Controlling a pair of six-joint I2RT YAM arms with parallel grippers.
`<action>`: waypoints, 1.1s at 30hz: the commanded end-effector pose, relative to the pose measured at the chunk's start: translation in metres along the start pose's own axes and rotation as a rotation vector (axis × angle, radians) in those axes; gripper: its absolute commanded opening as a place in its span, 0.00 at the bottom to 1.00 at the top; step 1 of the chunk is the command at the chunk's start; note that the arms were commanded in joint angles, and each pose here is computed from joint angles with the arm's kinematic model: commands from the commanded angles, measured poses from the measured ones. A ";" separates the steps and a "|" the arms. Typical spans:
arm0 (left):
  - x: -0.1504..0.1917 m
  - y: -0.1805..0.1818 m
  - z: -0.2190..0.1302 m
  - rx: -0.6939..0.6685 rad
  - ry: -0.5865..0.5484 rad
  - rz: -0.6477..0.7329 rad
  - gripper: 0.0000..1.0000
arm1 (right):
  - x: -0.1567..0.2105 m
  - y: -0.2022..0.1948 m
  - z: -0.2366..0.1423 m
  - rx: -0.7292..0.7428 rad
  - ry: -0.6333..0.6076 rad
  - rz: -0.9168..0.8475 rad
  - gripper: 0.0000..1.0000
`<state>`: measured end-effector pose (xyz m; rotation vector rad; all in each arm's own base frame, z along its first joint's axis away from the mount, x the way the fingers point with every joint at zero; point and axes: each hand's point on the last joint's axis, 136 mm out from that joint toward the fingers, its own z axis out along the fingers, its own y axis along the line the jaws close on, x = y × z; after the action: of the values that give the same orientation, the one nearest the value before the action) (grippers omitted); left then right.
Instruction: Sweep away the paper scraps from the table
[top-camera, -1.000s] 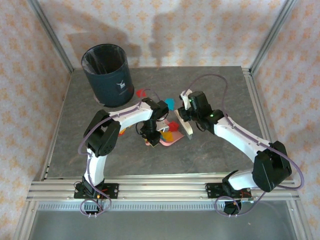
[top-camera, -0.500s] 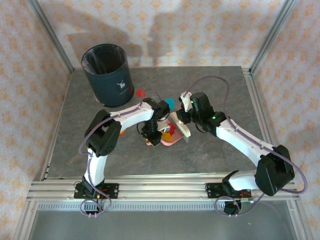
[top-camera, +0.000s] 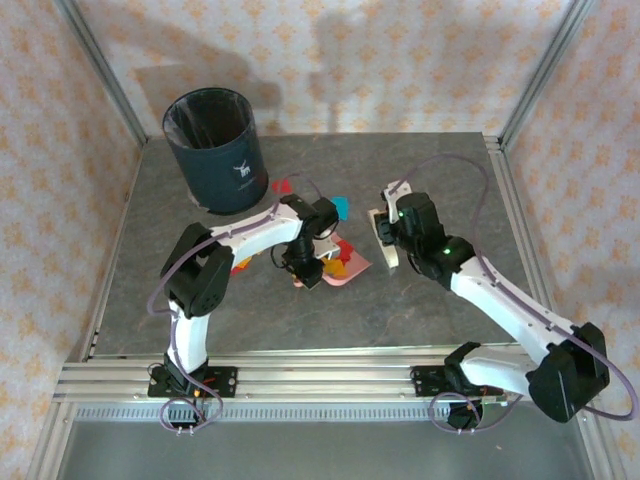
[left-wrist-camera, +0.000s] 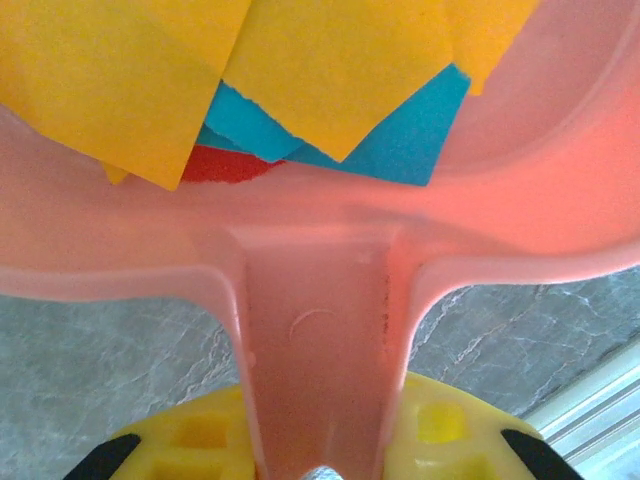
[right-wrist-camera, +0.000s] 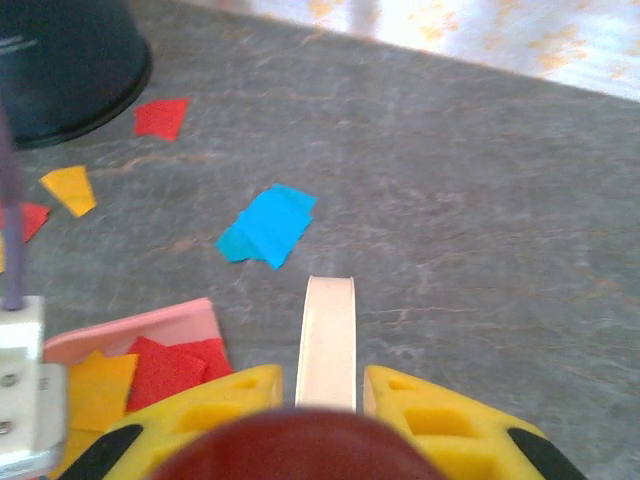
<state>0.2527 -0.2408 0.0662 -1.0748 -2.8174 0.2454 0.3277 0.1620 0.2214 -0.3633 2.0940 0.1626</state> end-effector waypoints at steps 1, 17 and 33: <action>-0.008 0.001 -0.033 -0.045 -0.121 -0.004 0.00 | -0.008 -0.024 -0.012 0.117 -0.061 0.054 0.00; -0.019 0.026 -0.145 -0.026 -0.387 -0.121 0.00 | 0.012 -0.014 -0.023 0.022 -0.035 0.152 0.00; -0.020 0.083 -0.253 0.020 -0.692 -0.363 0.00 | 0.010 -0.008 -0.024 -0.015 -0.034 0.177 0.00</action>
<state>0.3649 -0.1710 0.2741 -0.5818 -3.4943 0.6227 0.3055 0.1477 0.2137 -0.2105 2.1248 0.2643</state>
